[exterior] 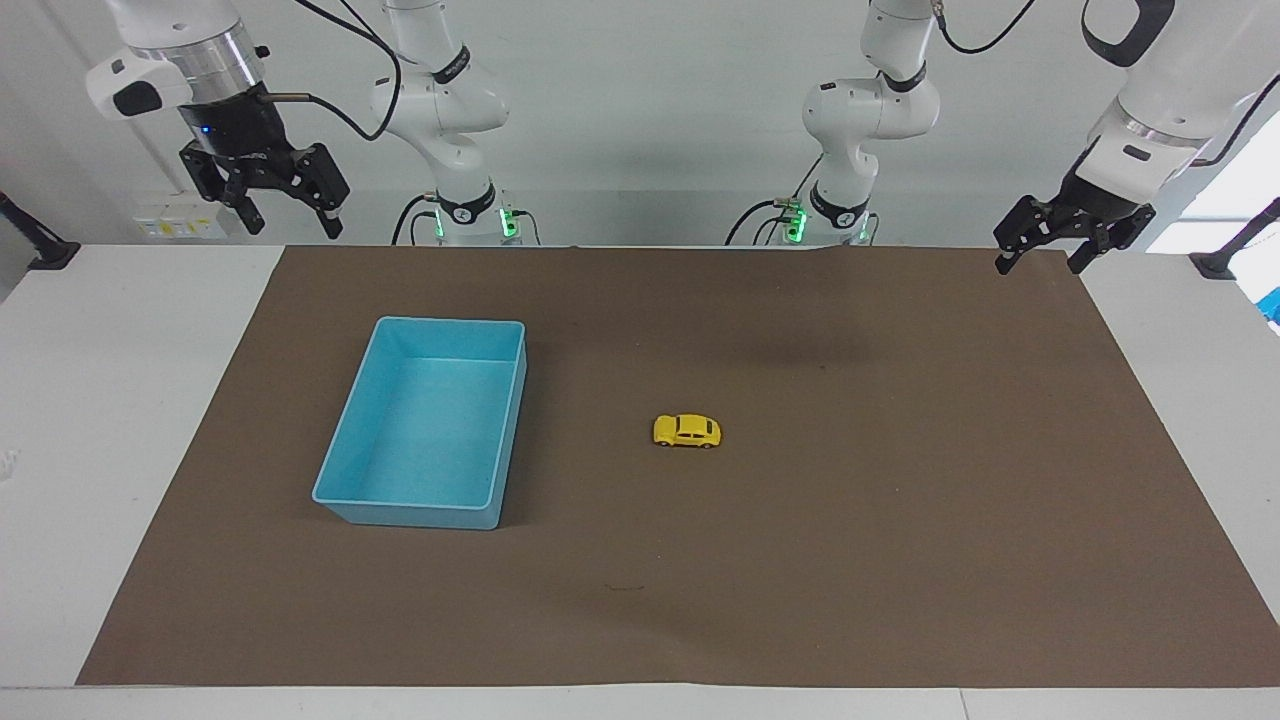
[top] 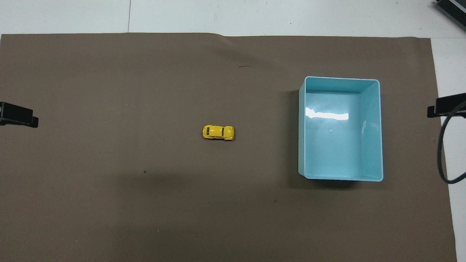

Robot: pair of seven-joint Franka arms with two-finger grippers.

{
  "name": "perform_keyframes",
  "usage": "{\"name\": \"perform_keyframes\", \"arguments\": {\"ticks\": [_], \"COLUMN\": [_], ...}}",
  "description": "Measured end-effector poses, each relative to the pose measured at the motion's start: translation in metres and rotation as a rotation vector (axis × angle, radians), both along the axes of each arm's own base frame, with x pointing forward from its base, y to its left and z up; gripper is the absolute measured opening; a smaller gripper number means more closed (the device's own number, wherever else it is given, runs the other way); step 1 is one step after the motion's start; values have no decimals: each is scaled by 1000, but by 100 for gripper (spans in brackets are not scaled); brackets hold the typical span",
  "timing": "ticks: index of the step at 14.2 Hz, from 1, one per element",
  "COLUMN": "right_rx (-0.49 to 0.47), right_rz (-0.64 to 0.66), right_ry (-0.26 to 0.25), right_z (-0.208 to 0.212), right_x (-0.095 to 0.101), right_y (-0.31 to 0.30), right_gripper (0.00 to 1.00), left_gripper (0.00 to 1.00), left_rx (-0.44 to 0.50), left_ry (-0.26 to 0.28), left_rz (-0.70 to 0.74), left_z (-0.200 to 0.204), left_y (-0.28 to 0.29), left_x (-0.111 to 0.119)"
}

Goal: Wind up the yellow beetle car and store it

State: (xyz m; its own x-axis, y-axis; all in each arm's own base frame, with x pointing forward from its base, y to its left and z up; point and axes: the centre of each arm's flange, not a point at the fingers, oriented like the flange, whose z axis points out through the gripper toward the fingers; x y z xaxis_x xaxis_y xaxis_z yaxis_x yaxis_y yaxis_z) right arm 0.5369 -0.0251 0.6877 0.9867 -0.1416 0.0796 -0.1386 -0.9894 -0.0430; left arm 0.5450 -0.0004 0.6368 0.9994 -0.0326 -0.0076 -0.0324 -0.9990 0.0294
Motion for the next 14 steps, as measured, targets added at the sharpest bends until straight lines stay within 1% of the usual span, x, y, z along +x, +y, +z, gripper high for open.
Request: {"name": "perform_keyframes", "arguments": {"ticks": [3,5,7,10,14], "right_rx": [0,0,0,0,0], "right_rz": [0,0,0,0,0], "right_ry": [-1,-1,-1,-1,-1], "right_z": [0,0,0,0,0], "right_x": [0,0,0,0,0], "right_y": [0,0,0,0,0], "right_gripper": [100,100,100,100,100], "left_gripper": [100,100,100,100,100], "left_rx": [-1,-4,-29,-68,-68], "left_ry": [0,4,11,27,39], "left_rz": [0,45,141,362,512], "left_z": [0,-1,-1,-1,-3], "left_y": [-2,-4,-14,-29,-29], "left_x": [0,0,0,0,1]}}
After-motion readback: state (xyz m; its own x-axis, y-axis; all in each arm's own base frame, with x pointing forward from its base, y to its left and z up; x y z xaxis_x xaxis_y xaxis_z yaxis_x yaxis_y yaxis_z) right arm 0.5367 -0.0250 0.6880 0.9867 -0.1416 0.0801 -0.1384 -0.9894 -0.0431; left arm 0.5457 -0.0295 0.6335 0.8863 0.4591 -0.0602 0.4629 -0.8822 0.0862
